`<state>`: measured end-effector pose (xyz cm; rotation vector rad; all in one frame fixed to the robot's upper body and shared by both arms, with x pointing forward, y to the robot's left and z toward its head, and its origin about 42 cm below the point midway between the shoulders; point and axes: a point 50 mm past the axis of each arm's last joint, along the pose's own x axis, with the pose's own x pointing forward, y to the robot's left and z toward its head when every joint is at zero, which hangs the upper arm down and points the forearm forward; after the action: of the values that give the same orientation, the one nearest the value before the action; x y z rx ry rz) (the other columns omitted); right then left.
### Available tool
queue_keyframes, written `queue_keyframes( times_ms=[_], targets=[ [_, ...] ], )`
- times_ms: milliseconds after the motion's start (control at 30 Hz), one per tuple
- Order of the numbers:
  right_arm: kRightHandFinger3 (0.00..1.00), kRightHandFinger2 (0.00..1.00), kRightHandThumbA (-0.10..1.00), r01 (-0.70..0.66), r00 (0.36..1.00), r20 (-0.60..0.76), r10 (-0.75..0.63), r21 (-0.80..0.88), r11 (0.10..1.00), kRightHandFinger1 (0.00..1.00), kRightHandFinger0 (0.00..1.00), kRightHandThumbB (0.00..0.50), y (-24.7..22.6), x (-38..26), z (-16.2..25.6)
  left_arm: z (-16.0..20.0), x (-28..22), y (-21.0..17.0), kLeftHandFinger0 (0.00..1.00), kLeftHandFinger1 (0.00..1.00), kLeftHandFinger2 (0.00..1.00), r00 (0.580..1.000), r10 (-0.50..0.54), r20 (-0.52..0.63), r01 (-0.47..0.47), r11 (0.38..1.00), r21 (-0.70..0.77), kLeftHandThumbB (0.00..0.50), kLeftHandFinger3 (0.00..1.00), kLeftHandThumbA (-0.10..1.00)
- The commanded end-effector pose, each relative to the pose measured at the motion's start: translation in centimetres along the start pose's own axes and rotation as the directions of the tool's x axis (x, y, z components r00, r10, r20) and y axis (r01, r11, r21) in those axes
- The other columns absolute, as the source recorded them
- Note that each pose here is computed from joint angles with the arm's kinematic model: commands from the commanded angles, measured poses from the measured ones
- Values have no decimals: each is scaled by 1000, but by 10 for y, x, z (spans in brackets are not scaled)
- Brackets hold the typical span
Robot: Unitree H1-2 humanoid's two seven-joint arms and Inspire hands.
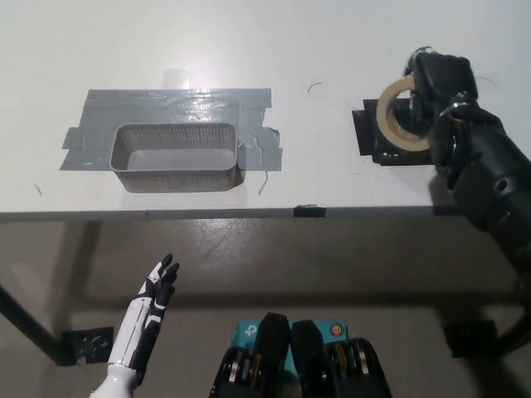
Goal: The robot picks the tape placed on the black area with right hand and places it in the small grey container.
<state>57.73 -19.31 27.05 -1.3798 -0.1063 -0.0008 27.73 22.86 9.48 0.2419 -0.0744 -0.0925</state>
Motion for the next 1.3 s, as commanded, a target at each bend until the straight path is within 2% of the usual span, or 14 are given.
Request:
queue_keyframes(
  times_ms=[0, 33, 67, 100, 233, 367, 467, 600, 733, 867, 900, 967, 1067, 1267],
  targets=[
    [940, 885, -100, 423, 840, 286, -462, 189, 886, 476, 18, 171, -102, 11, 85, 19, 12, 5, 1000, 1000, 1000, 995, -8, 101, 6, 1000, 20, 117, 1000, 1000],
    [1000, 1000, -100, 415, 842, 288, -457, 199, 888, 720, 204, 155, -107, 11, 94, 19, 12, 5, 1000, 1000, 1000, 995, -9, 103, 7, 1000, 20, 114, 1000, 1000],
    [1000, 1000, -100, 408, 843, 291, -452, 202, 890, 805, 297, 149, -109, 11, 100, 19, 12, 5, 1000, 1000, 1000, 994, -9, 105, 7, 1000, 21, 113, 1000, 1000],
    [1000, 994, -100, 404, 836, 302, -458, 224, 887, 662, 191, 162, -117, 10, 115, 19, 13, 5, 1000, 1000, 1000, 995, -9, 101, 7, 1000, 19, 123, 1000, 1000],
    [981, 974, -100, 381, 828, 333, -451, 254, 889, 509, 16, 169, -129, 5, 151, 20, 13, 6, 1000, 1000, 1000, 996, -14, 92, 12, 1000, 21, 126, 1000, 1000],
    [1000, 1000, -100, 354, 815, 371, -445, 288, 890, 566, 2, 140, -132, -1, 194, 22, 15, 5, 1000, 1000, 1000, 994, -22, 103, 19, 999, 36, 125, 1000, 1000],
    [987, 924, -100, 349, 809, 393, -436, 274, 896, 474, 0, 147, -129, -6, 221, 24, 15, 5, 1000, 1000, 1000, 994, -25, 108, 21, 999, 36, 121, 1000, 1000],
    [717, 798, -100, 323, 804, 432, -409, 261, 910, 263, 0, 191, -115, -12, 256, 24, 15, 3, 1000, 1000, 1000, 993, -32, 113, 29, 999, 34, 142, 1000, 1000],
    [769, 867, -100, 273, 810, 468, -354, 233, 933, 317, 0, 211, -94, -20, 282, 24, 15, 2, 1000, 1000, 1000, 992, -47, 118, 42, 998, 43, 150, 1000, 1000],
    [390, 642, -100, 222, 831, 483, -277, 169, 960, 161, 0, 304, -66, -30, 304, 27, 14, -1, 1000, 1000, 1000, 992, -58, 114, 52, 997, 55, 152, 1000, 1000],
    [421, 704, -100, 190, 838, 486, -246, 163, 968, 232, 62, 299, -60, -32, 307, 28, 15, -2, 1000, 1000, 1000, 991, -61, 115, 56, 997, 50, 149, 1000, 1000],
    [441, 403, -100, 177, 837, 491, -240, 172, 969, 112, 2, 305, -56, -34, 308, 29, 15, -3, 1000, 1000, 1000, 991, -62, 118, 57, 997, 50, 148, 1000, 1000],
    [439, 185, -100, 108, 855, 489, -172, 156, 982, 1, 0, 285, -34, -42, 315, 31, 15, -5, 1000, 1000, 1000, 989, -95, 114, 90, 995, 46, 132, 1000, 963],
    [470, 150, -100, 58, 869, 480, -119, 139, 989, 6, 0, 310, -5, -50, 310, 32, 13, -13, 1000, 1000, 1000, 985, -132, 112, 129, 991, 39, 138, 1000, 930]
  ],
)
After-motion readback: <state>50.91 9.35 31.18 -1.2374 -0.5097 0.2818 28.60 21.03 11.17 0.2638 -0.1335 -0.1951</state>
